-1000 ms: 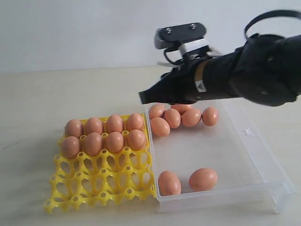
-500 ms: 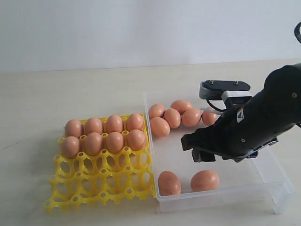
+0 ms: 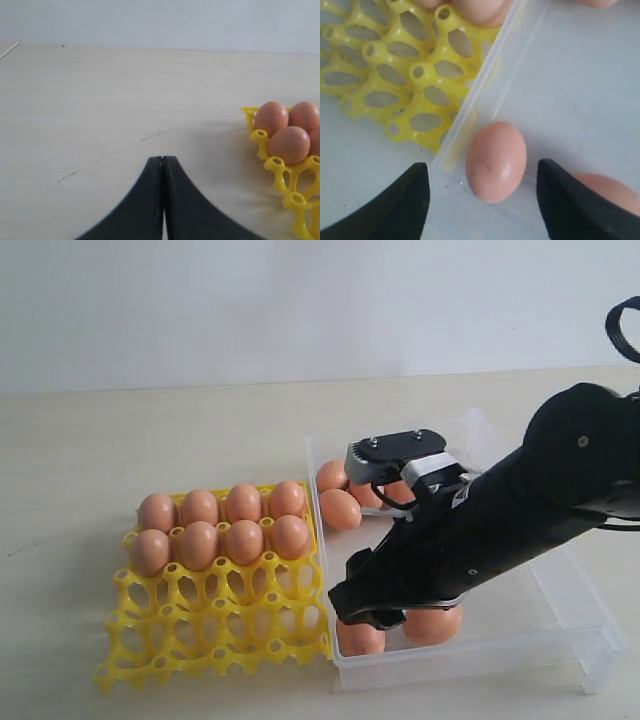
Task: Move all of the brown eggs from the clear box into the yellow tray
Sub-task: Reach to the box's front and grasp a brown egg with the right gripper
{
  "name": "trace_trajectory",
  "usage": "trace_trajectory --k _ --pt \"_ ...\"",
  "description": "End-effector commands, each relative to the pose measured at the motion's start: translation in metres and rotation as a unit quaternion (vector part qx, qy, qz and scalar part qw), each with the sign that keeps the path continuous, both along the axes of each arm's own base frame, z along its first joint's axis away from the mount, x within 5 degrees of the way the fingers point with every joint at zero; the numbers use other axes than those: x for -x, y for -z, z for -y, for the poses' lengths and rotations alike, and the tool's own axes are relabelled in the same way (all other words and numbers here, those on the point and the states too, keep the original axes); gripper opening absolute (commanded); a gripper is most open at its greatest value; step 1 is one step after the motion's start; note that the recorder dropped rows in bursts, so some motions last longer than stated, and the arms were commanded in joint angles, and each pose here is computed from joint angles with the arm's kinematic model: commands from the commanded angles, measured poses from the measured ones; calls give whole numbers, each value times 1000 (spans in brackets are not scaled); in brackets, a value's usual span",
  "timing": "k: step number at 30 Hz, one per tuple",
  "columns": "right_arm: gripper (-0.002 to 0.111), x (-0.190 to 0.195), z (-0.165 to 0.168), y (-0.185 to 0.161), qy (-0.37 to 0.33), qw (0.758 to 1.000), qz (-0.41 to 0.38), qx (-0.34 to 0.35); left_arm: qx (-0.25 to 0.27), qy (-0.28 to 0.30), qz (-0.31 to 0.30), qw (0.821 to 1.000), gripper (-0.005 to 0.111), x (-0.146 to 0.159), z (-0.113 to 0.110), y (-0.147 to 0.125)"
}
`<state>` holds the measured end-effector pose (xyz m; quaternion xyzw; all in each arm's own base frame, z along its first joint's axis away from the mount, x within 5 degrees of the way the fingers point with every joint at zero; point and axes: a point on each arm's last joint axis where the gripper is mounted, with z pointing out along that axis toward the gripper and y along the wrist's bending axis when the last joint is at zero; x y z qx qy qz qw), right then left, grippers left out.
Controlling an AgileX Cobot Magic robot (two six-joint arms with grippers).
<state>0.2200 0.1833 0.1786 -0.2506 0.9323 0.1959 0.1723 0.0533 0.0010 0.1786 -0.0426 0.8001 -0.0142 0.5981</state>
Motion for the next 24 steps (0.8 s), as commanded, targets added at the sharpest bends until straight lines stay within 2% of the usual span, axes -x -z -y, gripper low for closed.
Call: trace_trajectory --k 1,14,16,17,19,22,24 --pt "60 0 -2 15 -17 1000 -20 16 4 2 10 1000 0 0 0 -3" --pt "58 -8 -4 48 -24 998 -29 48 4 2 10 1000 0 0 0 -3" --pt "54 -9 -5 49 -22 998 -24 49 4 2 10 1000 0 0 0 -3" --pt "50 -9 -5 49 -21 998 -22 48 4 2 10 1000 0 0 0 -3" --pt "33 -10 -5 49 -20 998 -18 48 4 2 10 1000 0 0 0 -3" --pt "0 -10 -5 49 -36 998 -9 52 4 2 10 1000 0 0 0 -3" --pt "0 -10 -5 49 -40 998 -7 52 4 2 10 1000 0 0 0 -3"
